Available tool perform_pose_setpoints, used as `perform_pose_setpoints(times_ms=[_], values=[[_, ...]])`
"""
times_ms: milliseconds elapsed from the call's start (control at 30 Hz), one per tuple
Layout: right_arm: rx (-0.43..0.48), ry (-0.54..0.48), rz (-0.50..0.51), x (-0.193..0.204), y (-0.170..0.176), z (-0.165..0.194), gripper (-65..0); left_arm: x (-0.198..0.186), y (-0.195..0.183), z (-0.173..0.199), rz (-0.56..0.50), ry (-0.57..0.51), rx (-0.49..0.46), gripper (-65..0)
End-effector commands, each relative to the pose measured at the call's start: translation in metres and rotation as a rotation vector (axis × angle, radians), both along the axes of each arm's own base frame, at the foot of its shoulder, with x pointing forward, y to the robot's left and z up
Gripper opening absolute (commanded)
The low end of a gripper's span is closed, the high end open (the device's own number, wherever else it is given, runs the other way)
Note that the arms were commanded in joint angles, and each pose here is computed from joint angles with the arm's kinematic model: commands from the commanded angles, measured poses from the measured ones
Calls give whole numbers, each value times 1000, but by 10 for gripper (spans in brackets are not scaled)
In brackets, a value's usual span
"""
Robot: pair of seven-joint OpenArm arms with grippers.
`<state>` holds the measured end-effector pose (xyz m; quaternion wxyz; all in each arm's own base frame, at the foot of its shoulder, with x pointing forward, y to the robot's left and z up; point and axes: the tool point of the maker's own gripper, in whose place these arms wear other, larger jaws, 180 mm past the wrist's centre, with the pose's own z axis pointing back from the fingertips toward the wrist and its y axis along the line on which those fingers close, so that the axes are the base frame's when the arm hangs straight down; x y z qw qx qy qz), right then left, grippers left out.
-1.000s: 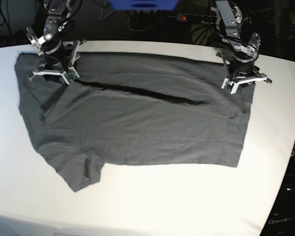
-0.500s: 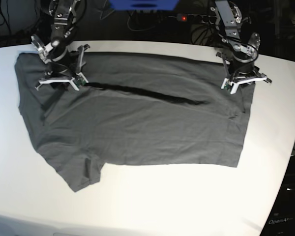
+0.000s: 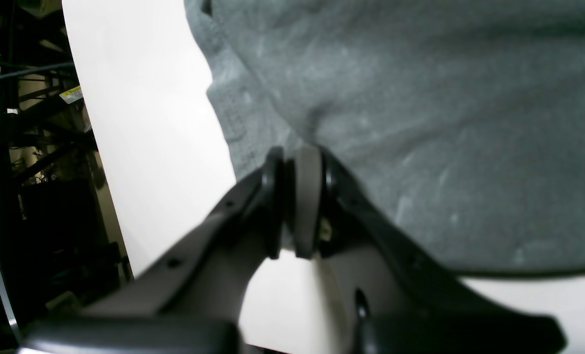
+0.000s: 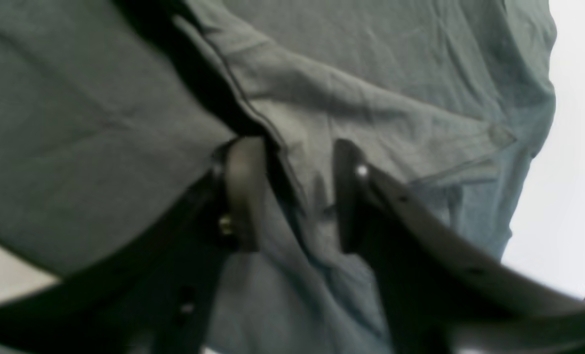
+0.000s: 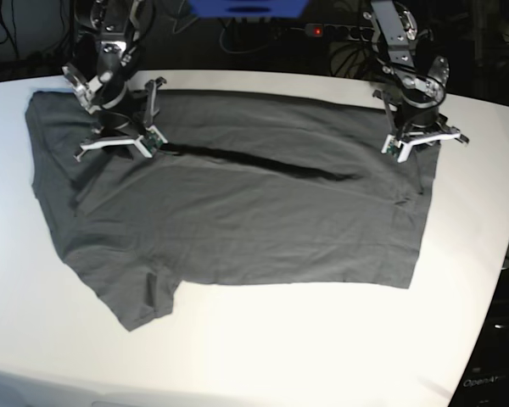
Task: Fold the T-shirt properly
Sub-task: 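Release the right gripper and move it inward over the shirt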
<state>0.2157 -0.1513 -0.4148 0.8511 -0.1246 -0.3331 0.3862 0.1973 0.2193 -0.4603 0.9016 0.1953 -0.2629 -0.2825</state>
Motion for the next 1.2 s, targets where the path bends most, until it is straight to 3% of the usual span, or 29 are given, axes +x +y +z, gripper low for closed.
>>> perform_pose_setpoints(times_ms=[0,100,167,367,833,1033,1167], values=[[5,-37,15,7,2,8,-502,-63,-10,-39,-1,293,-23,-588],[-34,-30,42,8,2,8,-609,-64,-9,-39,2,294,-22,-588],[-55,-21,67,7,6,6,-644,-64,-9,-39,2,294,-22,-588],[-143,-19,147,16,12,5,-644,-64,-8,-39,3,294,-22,-588],[-348,-117,330,63,48,31,-644,-66,-8,-39,5,296,-23,-588],[-421,-75,458,58,76,11,-643,-66,-12,-40,8,296,-33,-588],[-434,-57,480,55,80,5,-641,-67,-13,-41,8,298,-34,-588]])
